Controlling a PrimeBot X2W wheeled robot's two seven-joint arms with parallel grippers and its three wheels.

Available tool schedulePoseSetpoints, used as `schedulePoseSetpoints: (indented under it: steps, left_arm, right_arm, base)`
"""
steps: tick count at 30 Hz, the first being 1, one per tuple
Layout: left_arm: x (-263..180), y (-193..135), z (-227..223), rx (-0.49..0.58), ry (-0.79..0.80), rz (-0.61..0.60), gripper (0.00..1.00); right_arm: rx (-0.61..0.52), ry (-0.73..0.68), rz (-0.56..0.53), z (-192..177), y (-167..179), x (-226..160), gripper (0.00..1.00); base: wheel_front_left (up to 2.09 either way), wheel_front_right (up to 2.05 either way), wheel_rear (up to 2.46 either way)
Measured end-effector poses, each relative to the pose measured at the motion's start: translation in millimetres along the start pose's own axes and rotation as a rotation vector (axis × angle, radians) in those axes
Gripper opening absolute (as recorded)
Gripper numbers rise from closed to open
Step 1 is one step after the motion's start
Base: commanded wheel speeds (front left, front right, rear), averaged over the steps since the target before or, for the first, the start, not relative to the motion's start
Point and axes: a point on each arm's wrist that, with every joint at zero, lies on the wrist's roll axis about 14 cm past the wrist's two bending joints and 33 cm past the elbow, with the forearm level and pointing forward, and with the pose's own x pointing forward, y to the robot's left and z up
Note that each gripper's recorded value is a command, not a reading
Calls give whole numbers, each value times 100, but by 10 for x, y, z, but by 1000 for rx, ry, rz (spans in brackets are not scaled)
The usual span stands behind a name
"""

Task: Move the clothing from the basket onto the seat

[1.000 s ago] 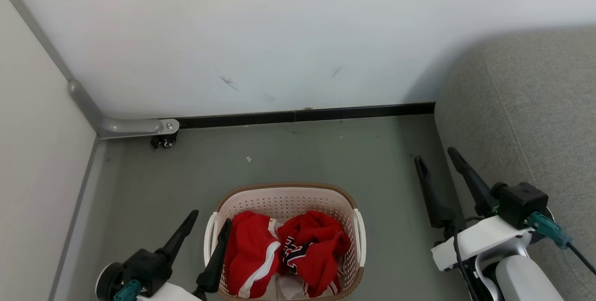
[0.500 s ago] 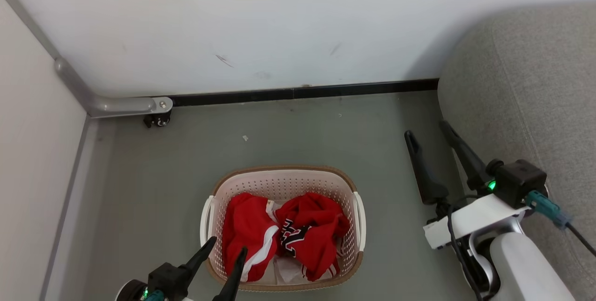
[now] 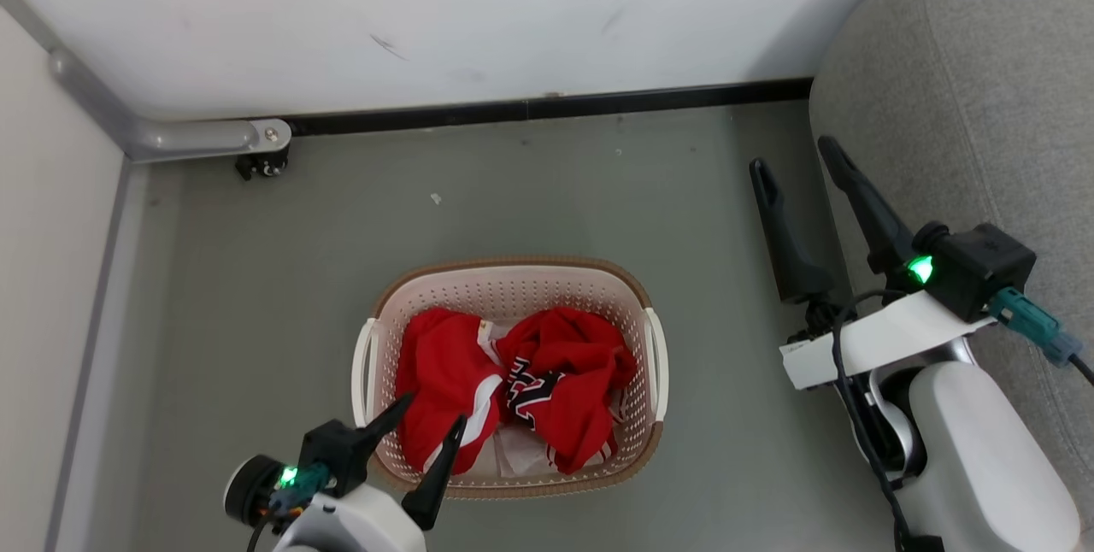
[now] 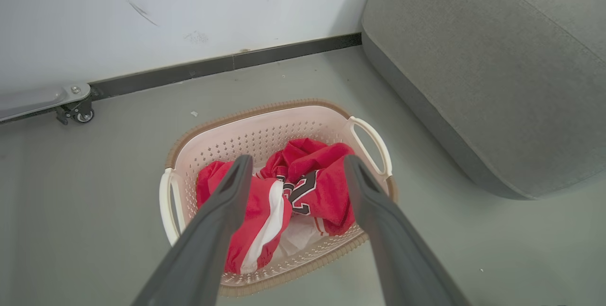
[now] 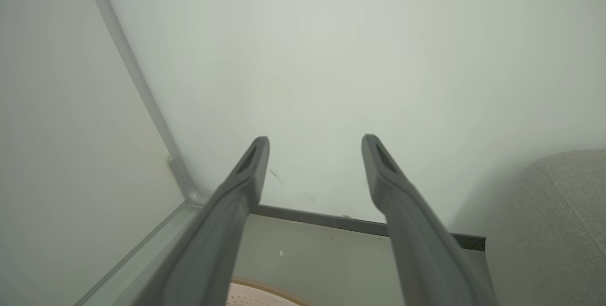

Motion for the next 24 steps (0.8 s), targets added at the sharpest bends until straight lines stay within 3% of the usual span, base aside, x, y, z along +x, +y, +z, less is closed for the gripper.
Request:
schedulePoseSetpoints:
  steps: [15,24]
  left_arm:
    - [453,58,-374,36,178,-50,100]
    - [719,143,-582,25,250,-58,100]
  right_arm:
    - [-56,-202,118,407,186,510,100]
    - [-49,-209,133,266,158,626,100]
  base:
    - [0,0,0]
    - [0,0,0]
